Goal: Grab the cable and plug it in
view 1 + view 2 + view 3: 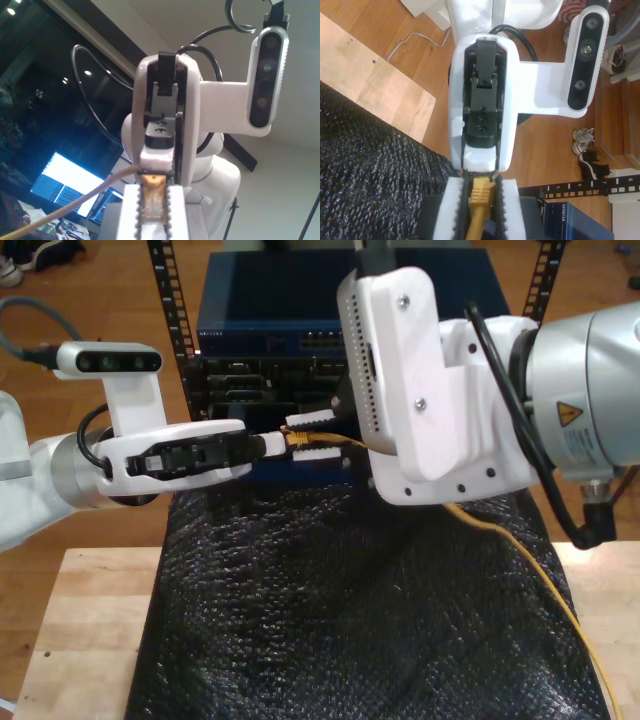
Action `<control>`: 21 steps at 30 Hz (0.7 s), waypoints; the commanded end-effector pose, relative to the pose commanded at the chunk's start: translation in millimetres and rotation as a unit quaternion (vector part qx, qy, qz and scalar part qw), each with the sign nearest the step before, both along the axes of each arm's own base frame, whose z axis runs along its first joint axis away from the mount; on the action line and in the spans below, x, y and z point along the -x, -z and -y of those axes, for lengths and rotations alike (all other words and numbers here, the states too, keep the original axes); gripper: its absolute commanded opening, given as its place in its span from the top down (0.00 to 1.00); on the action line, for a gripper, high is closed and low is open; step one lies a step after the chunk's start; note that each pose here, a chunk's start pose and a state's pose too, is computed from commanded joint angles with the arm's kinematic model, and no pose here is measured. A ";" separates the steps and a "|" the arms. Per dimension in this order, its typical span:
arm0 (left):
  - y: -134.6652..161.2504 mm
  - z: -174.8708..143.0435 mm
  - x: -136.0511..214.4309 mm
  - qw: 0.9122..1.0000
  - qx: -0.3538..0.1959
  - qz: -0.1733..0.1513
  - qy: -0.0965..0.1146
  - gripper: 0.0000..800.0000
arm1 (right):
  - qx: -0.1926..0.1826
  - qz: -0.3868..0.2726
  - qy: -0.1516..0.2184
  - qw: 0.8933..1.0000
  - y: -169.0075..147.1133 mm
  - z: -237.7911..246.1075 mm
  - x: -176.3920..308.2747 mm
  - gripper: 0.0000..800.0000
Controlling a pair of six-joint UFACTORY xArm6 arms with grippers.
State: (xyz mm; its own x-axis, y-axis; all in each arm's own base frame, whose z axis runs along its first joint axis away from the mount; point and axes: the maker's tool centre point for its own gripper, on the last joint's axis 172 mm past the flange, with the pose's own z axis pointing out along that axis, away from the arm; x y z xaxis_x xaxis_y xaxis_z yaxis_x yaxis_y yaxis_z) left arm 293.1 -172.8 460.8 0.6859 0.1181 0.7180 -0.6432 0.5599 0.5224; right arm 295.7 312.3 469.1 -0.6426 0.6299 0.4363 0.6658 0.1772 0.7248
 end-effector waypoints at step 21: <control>-4.8 -4.2 4.3 1.000 0.017 -0.001 0.010 0.63 | -0.004 0.003 0.007 1.000 3.4 -0.1 -3.0 1.00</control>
